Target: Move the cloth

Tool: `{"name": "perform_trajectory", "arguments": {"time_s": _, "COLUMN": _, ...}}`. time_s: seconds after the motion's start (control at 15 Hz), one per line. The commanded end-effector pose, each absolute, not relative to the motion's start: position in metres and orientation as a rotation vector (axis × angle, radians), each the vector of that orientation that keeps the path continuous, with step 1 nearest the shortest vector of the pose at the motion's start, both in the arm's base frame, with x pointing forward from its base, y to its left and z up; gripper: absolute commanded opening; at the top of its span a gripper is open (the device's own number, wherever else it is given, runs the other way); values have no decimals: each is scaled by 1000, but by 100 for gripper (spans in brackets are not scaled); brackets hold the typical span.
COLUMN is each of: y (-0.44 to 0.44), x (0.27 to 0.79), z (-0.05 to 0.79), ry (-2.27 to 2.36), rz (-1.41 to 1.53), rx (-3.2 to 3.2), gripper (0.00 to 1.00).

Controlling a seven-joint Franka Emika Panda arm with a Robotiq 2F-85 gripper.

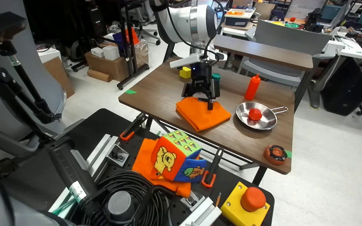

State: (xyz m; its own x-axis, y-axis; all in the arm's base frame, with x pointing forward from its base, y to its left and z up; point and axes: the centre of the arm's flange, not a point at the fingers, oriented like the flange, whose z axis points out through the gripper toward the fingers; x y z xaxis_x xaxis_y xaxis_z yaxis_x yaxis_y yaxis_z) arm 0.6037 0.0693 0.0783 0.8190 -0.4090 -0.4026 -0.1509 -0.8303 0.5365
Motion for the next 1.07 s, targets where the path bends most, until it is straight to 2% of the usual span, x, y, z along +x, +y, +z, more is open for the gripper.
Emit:
{"name": "perform_trajectory", "arguments": {"time_s": 0.0, "y": 62, "x": 614, "z": 48, "ry": -305, "rz": -767, "rx": 2330, "gripper": 100}}
{"name": "perform_trajectory", "arguments": {"time_s": 0.27, "y": 71, "x": 612, "z": 63, "ry": -242, "rz": -708, "rx": 2290, "gripper": 100}}
{"name": "perform_trajectory", "arguments": {"time_s": 0.67, "y": 108, "x": 595, "z": 128, "ry": -344, "rz": -612, "rx": 2637, "gripper": 100}}
{"name": "perform_trajectory", "arguments": {"time_s": 1.0, "y": 121, "x": 559, "z": 156, "ry": -415, "rz": -728, "rx": 2858, "gripper": 100}}
